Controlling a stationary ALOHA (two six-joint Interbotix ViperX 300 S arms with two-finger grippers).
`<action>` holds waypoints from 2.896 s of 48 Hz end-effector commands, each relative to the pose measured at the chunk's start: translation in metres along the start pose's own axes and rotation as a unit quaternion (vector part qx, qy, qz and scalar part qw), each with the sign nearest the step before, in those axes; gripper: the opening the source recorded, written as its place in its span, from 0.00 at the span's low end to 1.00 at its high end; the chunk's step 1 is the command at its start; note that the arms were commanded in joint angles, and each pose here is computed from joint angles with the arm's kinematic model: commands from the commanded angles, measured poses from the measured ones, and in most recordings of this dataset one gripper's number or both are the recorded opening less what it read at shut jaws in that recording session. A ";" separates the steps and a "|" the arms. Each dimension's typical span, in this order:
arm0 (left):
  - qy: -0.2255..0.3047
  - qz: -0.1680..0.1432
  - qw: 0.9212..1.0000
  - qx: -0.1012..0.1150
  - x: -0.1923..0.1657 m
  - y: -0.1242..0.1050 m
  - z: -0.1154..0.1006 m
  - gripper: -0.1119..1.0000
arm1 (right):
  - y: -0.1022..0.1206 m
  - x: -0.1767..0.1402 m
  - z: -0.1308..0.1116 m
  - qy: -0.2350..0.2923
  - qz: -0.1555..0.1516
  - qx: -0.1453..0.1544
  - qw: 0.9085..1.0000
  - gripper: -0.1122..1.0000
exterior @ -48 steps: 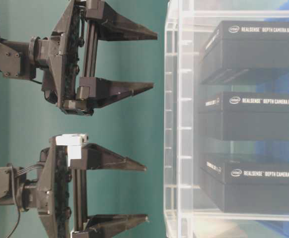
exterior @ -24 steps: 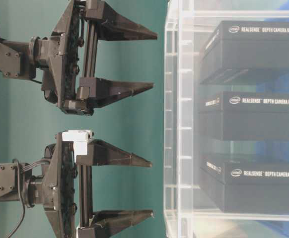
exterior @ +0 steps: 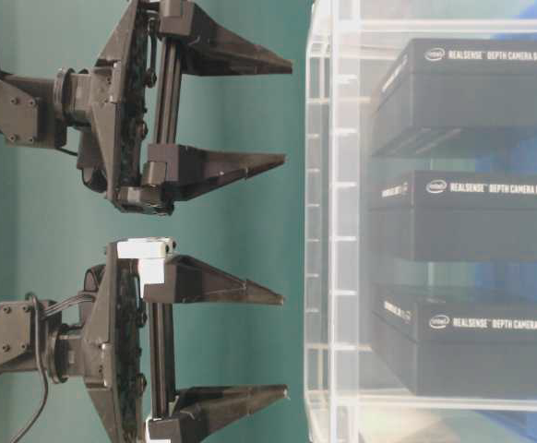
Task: Take the box out of the case with both arms.
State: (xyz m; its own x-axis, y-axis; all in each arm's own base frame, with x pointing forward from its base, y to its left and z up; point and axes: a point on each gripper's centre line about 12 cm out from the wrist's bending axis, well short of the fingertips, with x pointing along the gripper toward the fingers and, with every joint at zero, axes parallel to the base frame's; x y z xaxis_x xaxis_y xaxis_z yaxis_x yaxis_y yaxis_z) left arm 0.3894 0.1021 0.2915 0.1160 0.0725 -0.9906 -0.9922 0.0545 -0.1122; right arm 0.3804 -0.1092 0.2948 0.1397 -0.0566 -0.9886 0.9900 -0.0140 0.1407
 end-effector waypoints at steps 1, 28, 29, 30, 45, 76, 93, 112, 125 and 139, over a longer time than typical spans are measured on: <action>-0.007 -0.018 1.000 0.002 -0.012 -0.002 0.000 0.87 | 0.003 -0.014 0.002 -0.007 0.020 0.002 1.000 0.94; -0.009 -0.022 1.000 0.001 -0.011 -0.003 0.001 0.87 | 0.003 -0.014 0.001 -0.006 0.021 0.001 1.000 0.94; -0.009 -0.021 1.000 0.002 -0.010 -0.003 0.001 0.87 | 0.003 -0.014 0.001 -0.006 0.021 0.001 1.000 0.94; -0.009 -0.022 1.000 0.001 -0.011 -0.003 0.001 0.87 | 0.003 -0.014 0.002 -0.006 0.021 0.002 1.000 0.94; -0.009 -0.021 1.000 0.001 -0.010 -0.003 0.001 0.87 | 0.003 -0.013 0.002 -0.006 0.020 0.002 1.000 0.94; -0.009 -0.021 1.000 0.001 -0.009 -0.003 0.001 0.87 | 0.003 -0.014 0.001 -0.007 0.020 0.000 1.000 0.94; -0.010 -0.025 1.000 0.002 -0.004 -0.003 0.000 0.87 | 0.002 -0.010 0.002 -0.007 0.016 0.000 1.000 0.94; -0.014 -0.040 0.999 0.003 0.020 -0.002 0.000 0.87 | -0.004 0.013 0.000 -0.011 0.010 -0.003 1.000 0.94; -0.010 -0.031 0.999 0.005 0.045 0.000 -0.002 0.87 | -0.008 0.040 -0.002 -0.012 0.016 -0.006 1.000 0.94; -0.012 -0.031 0.999 -0.003 0.066 0.004 0.003 0.87 | -0.011 0.057 -0.003 -0.011 0.004 -0.011 1.000 0.94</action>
State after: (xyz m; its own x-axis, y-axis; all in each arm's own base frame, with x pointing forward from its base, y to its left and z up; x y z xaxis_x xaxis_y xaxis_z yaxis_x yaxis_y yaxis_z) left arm 0.3955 0.1059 0.2198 0.1574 0.0817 -0.9842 -0.9864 0.0602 -0.1528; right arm 0.3768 -0.1094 0.2309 0.1242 -0.0673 -0.9900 0.9922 0.0039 0.1242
